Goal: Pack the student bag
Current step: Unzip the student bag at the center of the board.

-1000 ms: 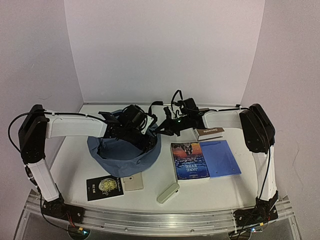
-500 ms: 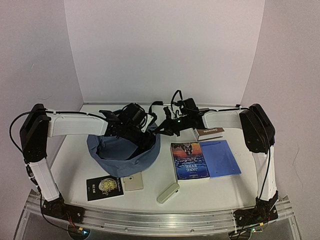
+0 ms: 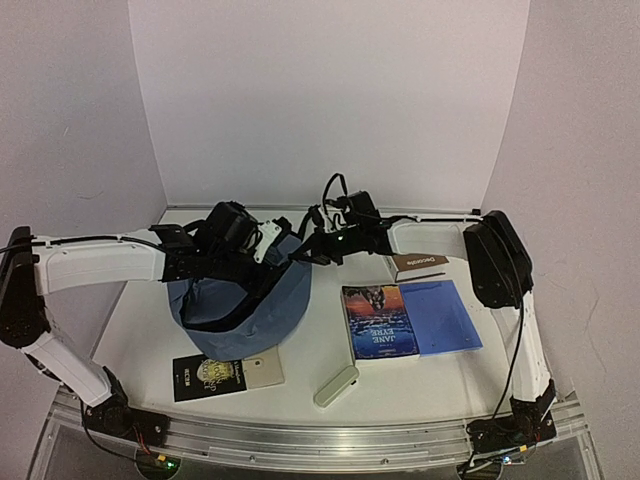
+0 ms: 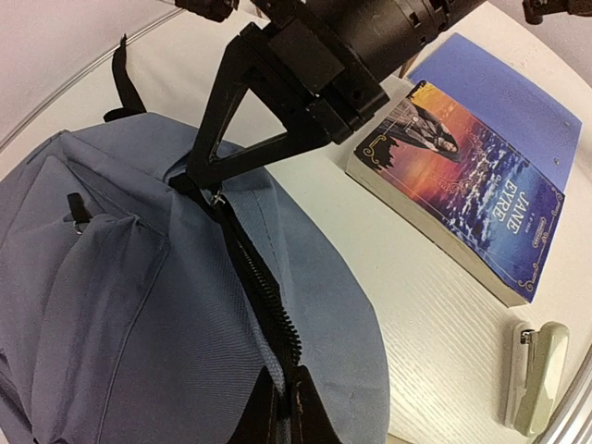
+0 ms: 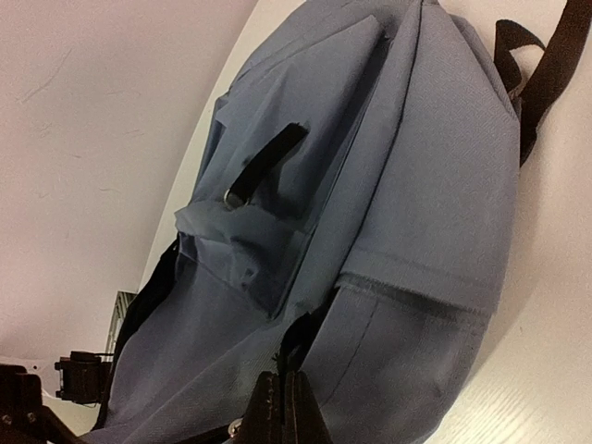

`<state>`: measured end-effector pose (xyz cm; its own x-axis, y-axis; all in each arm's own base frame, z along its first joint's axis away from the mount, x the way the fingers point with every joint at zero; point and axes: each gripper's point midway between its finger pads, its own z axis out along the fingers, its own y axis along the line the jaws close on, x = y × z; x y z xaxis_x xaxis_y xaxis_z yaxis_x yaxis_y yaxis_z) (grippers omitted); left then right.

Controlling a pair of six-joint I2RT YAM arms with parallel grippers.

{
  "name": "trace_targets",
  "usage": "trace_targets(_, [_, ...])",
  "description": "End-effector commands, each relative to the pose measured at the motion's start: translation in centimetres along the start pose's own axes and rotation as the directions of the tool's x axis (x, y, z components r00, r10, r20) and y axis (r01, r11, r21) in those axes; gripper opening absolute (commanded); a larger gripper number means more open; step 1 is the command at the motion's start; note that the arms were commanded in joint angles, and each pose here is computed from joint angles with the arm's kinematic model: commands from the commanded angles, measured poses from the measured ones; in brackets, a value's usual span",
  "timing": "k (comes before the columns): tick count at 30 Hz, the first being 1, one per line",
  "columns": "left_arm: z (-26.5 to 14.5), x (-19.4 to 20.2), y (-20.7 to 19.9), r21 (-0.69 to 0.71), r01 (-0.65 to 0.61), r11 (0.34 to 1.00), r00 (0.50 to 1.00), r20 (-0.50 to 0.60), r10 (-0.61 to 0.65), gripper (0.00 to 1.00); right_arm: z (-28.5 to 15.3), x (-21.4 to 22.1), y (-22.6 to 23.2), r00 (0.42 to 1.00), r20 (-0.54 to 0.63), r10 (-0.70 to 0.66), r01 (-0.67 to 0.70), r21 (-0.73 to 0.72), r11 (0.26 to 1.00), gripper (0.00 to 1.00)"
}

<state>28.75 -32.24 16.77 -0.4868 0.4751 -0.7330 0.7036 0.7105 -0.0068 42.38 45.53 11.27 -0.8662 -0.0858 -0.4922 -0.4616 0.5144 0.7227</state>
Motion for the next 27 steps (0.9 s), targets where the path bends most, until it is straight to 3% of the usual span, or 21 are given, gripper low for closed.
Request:
trace_targets(1, [-3.0,-1.9,-1.1,0.024,-0.030,0.999,0.995,0.098,0.028,0.00,-0.2,-1.9,-8.1,0.996,0.084,0.027,-0.043,0.207,0.977,0.00])
trace_targets(5, [-2.7,-1.3,-1.8,0.067,-0.041,0.997,0.995,0.094,0.034,0.00,-1.0,-1.4,-7.5,0.998,0.064,0.007,-0.019,0.194,0.981,0.00])
trace_targets(9, [-3.9,-1.8,-3.0,0.136,-0.067,0.988,0.988,0.149,0.047,0.00,-1.3,-2.5,-9.9,0.996,0.089,-0.024,0.000,0.259,0.966,0.00])
trace_targets(13, [-4.0,-1.7,-1.9,0.071,-0.101,0.992,0.986,0.143,0.091,0.00,-2.1,-4.2,-13.3,0.991,0.131,-0.036,-0.010,0.335,0.942,0.00])
trace_targets(17, [-2.3,-2.5,1.3,-0.046,-0.054,0.997,0.988,0.141,0.060,0.00,-4.4,-6.2,-14.1,0.983,0.181,-0.031,-0.035,0.350,0.936,0.00])
trace_targets(22, [0.7,-6.9,4.0,-0.067,-0.016,0.998,0.979,0.200,0.029,0.00,-6.8,-8.7,-13.2,0.971,0.220,-0.095,0.007,0.372,0.928,0.00])
trace_targets(23, [1.4,-7.8,4.4,-0.067,-0.011,0.998,0.979,0.204,0.025,0.00,-7.0,-8.9,-12.9,0.970,0.220,-0.105,0.015,0.374,0.927,0.02])
trace_targets(24, [2.8,-8.2,4.8,-0.069,-0.009,0.998,0.982,0.189,0.022,0.00,-7.1,-9.2,-12.5,0.970,0.216,-0.113,0.026,0.370,0.929,0.10])
trace_targets(27, [5.4,-10.8,5.2,-0.059,-0.009,0.998,0.982,0.186,0.020,0.00,-8.1,-9.9,-10.9,0.967,0.217,-0.132,0.047,0.357,0.933,0.51])
